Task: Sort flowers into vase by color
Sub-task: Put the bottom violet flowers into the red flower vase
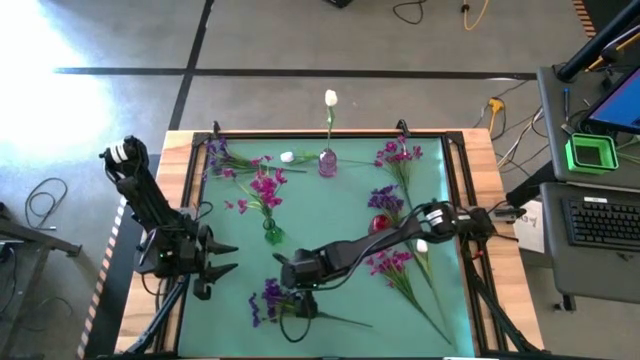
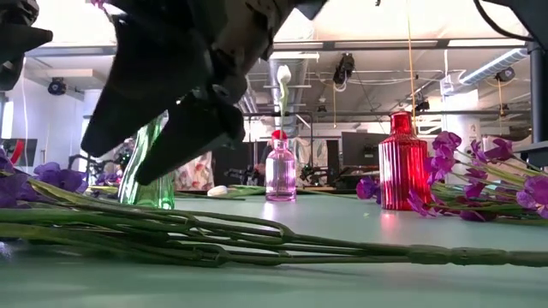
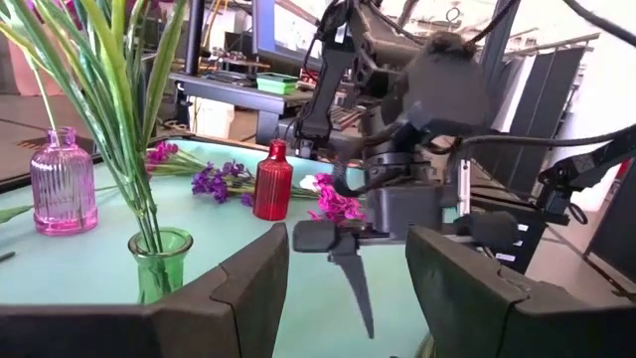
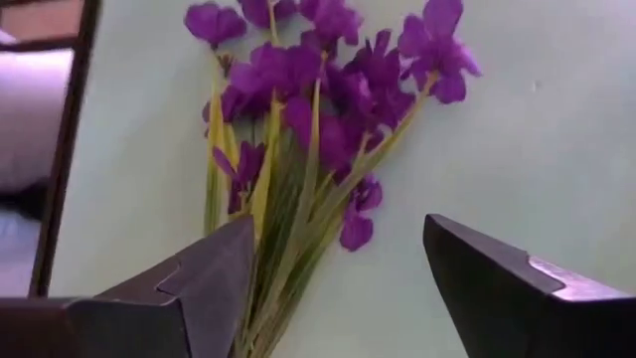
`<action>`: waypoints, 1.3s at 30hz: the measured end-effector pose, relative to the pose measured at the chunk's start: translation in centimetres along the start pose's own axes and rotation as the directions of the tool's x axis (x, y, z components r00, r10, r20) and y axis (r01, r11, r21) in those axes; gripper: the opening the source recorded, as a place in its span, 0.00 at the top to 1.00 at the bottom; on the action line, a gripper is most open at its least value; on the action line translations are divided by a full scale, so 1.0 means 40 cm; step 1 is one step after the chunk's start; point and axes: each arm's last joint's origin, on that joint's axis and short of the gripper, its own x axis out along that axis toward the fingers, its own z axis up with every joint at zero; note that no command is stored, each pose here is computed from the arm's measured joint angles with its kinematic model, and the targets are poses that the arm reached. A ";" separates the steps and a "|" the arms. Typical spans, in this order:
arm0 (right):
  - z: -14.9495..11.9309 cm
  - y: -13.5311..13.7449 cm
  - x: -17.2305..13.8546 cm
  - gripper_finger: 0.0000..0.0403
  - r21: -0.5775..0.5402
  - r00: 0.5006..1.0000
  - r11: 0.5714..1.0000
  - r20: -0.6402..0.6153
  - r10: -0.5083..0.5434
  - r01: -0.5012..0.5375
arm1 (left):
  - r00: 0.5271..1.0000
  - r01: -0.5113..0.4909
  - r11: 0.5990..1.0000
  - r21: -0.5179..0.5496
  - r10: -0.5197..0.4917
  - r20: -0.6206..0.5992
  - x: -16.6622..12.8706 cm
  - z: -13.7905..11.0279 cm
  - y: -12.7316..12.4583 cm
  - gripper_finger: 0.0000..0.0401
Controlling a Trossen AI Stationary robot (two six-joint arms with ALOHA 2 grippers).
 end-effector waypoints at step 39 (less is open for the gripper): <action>-0.088 0.121 0.099 0.44 0.077 0.977 0.982 -0.144 -0.160 0.172 | 1.000 -0.001 1.000 -0.029 0.001 -0.002 0.001 -0.006 -0.002 0.52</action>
